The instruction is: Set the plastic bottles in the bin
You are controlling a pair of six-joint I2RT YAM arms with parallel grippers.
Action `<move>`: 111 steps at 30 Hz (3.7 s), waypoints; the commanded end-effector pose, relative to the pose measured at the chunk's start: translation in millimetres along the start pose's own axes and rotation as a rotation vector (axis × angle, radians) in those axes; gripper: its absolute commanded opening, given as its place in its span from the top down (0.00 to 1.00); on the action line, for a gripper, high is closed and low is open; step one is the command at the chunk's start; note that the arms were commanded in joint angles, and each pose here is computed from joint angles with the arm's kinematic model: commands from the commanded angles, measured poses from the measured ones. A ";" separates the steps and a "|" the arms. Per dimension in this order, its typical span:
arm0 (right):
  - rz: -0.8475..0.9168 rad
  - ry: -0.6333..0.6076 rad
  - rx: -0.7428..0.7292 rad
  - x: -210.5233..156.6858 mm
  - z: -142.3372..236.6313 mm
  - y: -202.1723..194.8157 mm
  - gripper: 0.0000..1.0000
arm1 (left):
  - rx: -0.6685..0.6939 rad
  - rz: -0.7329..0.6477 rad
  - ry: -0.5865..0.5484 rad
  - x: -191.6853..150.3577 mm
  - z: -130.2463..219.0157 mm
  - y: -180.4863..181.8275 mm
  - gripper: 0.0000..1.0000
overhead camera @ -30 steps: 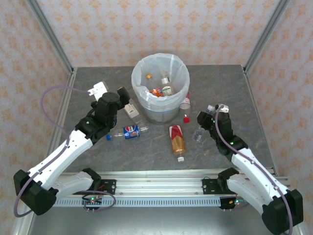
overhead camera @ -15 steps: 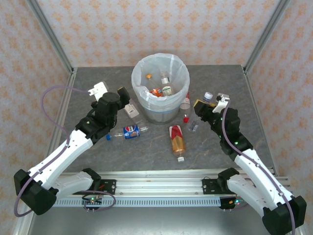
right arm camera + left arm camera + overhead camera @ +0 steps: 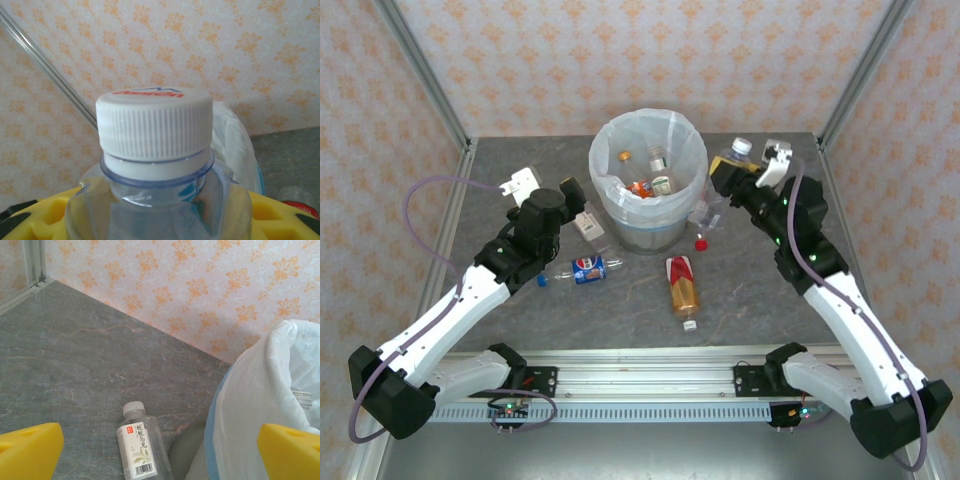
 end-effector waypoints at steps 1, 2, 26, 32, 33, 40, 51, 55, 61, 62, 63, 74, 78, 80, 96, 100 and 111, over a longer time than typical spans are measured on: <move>-0.005 0.002 0.041 24.8 -10.8 10.2 1.00 | 0.035 0.019 -0.027 3.4 1.0 9.3 0.00; -0.015 0.017 0.059 27.6 -17.9 12.3 1.00 | 0.036 0.020 -0.028 2.9 1.2 10.2 0.00; -0.012 0.152 0.131 21.9 -156.0 65.1 1.00 | 0.053 0.041 -0.026 -0.3 5.4 24.6 0.00; -0.050 0.258 0.179 -9.8 -184.6 72.8 1.00 | 0.057 0.044 -0.030 -0.2 8.8 29.3 0.00; -0.049 0.274 0.190 -15.2 -186.6 76.0 1.00 | 0.058 0.044 -0.032 -0.4 8.9 30.4 0.00; 0.040 0.372 0.159 -53.3 -196.0 80.5 0.97 | 0.082 0.029 -0.013 -7.1 4.3 35.4 0.00; 0.077 0.482 0.065 -107.4 -215.7 58.1 0.95 | 0.074 0.016 0.029 -13.8 -3.2 30.6 0.00; 0.077 0.481 0.057 -112.2 -220.2 56.6 0.63 | 0.072 0.011 0.044 -15.5 -6.1 28.0 0.00; 0.098 0.452 0.016 -99.3 -213.2 54.9 0.28 | 0.072 0.003 0.059 -17.8 -8.9 25.7 0.00; 0.102 0.448 0.008 -95.2 -210.9 55.1 0.26 | 0.075 0.002 0.060 -18.3 -9.7 26.3 0.00; 0.107 0.450 0.005 -92.4 -209.1 55.9 0.24 | 0.075 0.003 0.059 -17.9 -9.6 25.7 0.00; 0.139 0.428 0.012 -62.6 -186.1 62.7 0.01 | 0.090 0.025 0.062 -22.1 -13.8 28.3 0.00; 0.152 0.412 0.014 -55.1 -176.8 63.6 0.01 | 0.094 0.028 0.069 -23.3 -15.6 27.6 0.00; 0.160 0.403 0.009 -51.2 -171.7 63.5 0.01 | 0.094 0.028 0.069 -23.4 -16.3 26.8 0.00; 0.234 0.299 -0.075 -24.5 -101.9 52.7 0.01 | 0.016 -0.380 0.333 -49.5 -41.2 22.1 0.00; 0.243 0.258 -0.110 -23.0 -83.0 46.6 0.01 | -0.002 -0.577 0.455 -57.2 -42.8 18.9 0.00; 0.279 0.224 -0.156 -36.9 -31.6 30.0 0.01 | -0.090 -0.623 0.543 -75.3 -30.6 33.1 0.00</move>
Point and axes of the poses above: each hand's point on the last joint's axis, 136 mm out from that joint toward the fingers, its own z axis back along the fingers, its own y axis along the line the jaws close on, x = y × z, the point moved 8 cm from there along z, back along the fingers, and after that the axes turned 11 degrees about z, right-handed, at the moved point
